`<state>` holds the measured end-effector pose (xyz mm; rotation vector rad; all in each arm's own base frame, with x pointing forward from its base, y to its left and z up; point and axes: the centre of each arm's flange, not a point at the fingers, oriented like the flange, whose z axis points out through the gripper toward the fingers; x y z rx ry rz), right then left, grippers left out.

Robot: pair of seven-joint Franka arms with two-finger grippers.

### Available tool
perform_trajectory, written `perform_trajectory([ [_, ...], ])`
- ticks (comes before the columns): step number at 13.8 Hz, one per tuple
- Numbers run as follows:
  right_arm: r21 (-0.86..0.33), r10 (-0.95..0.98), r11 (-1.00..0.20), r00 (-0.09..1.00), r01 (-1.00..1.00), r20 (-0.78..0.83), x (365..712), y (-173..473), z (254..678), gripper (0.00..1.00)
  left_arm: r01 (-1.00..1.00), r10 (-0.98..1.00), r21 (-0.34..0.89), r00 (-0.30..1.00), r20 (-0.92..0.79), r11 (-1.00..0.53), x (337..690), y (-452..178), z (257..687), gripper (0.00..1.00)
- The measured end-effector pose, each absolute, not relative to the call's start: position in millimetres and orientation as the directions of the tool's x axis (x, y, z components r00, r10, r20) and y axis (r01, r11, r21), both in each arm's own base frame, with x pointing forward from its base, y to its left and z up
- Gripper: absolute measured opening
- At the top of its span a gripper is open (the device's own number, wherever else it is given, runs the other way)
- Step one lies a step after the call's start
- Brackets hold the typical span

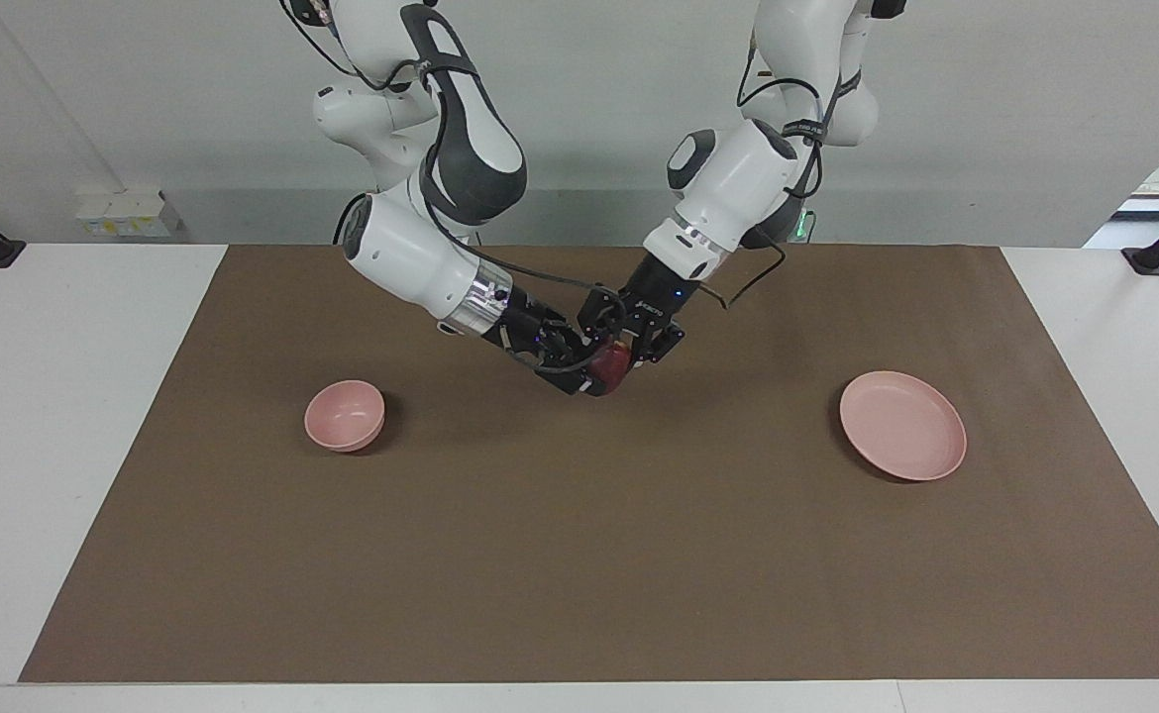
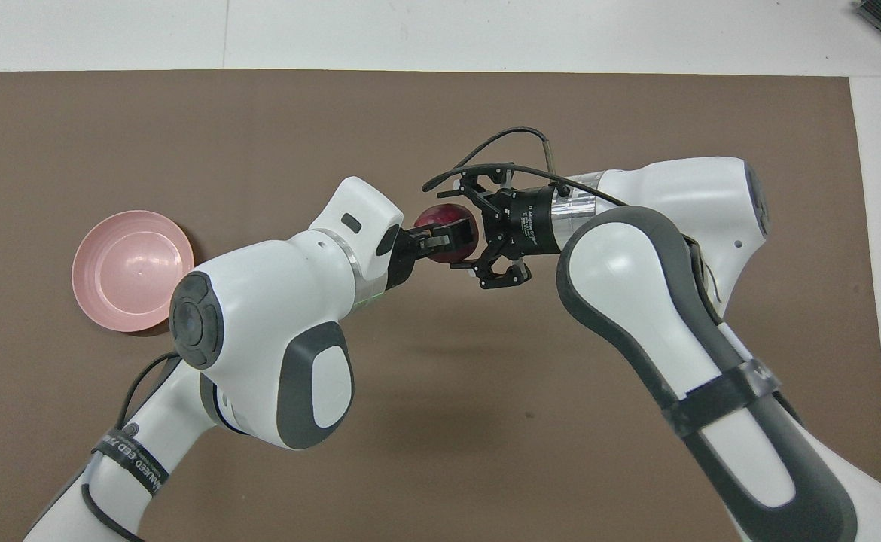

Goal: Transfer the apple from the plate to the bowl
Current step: 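Grasp the apple with the right gripper while the left gripper releases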

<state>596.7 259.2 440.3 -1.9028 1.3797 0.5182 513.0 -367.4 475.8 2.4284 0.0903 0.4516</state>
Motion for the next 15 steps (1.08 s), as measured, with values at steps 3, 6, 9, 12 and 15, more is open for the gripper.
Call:
perform_trajectory([
  [3, -0.317, -0.639, -0.177, 0.354, -0.932, -0.683, 597, 258, 443, 0.78, -0.051, 0.183, 0.631, 0.936, 0.300, -0.774, 514, -369, 481, 0.67],
  [6, -0.319, -0.634, -0.182, 0.359, -0.930, -0.686, 597, 256, 445, 0.78, -0.051, 0.186, 0.635, 0.936, 0.300, -0.771, 513, -369, 484, 0.67],
  [9, -0.316, -0.620, -0.200, 0.369, -0.928, -0.692, 600, 245, 445, 0.76, -0.055, 0.193, 0.645, 0.932, 0.307, -0.762, 513, -370, 493, 0.85],
  [12, -0.323, -0.608, -0.218, 0.387, -0.921, -0.693, 604, 226, 445, 0.76, -0.052, 0.206, 0.650, 0.926, 0.315, -0.758, 516, -364, 501, 1.00],
  [15, -0.329, -0.616, -0.240, 0.405, -0.913, -0.676, 606, 214, 449, 0.76, -0.028, 0.179, 0.637, 0.949, 0.259, -0.770, 520, -354, 497, 1.00],
])
